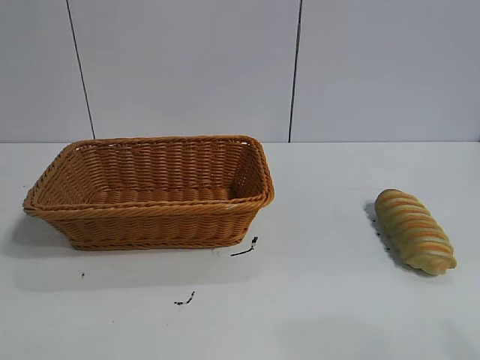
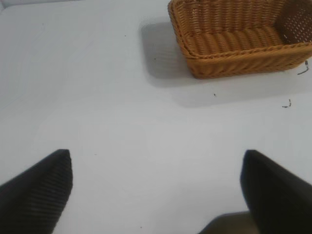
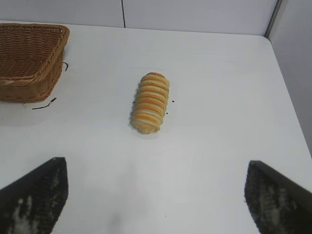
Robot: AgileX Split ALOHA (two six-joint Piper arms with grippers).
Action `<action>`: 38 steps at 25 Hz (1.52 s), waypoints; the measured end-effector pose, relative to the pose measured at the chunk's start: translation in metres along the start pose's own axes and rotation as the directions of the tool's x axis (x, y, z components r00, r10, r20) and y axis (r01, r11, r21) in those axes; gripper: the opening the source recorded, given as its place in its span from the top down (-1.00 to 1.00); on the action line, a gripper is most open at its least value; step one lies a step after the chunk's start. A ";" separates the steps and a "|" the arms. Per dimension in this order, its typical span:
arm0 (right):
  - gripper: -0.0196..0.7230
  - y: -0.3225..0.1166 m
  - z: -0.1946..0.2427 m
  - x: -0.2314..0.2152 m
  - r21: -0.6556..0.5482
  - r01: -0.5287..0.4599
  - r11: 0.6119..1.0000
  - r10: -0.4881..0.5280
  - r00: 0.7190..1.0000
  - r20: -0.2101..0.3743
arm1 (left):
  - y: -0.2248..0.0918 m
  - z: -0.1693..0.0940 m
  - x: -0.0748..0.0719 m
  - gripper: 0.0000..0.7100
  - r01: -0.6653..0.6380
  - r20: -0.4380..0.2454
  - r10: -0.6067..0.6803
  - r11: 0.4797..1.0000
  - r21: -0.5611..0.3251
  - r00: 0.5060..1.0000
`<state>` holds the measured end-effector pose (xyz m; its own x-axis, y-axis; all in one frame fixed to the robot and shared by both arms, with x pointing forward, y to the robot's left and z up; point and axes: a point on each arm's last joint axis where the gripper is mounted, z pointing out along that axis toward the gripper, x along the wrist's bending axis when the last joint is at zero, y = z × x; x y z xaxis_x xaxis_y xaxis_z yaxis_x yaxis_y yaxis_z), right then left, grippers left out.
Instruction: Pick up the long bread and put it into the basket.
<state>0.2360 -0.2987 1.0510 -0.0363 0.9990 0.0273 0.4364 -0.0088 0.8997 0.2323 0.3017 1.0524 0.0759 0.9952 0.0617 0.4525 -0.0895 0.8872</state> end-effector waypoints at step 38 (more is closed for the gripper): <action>-0.89 0.119 0.278 0.004 0.749 -0.015 0.663 -0.007 1.000 0.026 | 0.000 0.000 0.000 -0.96 0.000 0.000 0.000 1.000 0.000 1.000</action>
<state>0.5375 -0.2838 1.0369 -0.0162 0.9998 0.0094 0.9629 0.0131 0.2697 0.2323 0.3017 1.0524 0.0759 0.9952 0.0617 0.4525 -0.0895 0.8872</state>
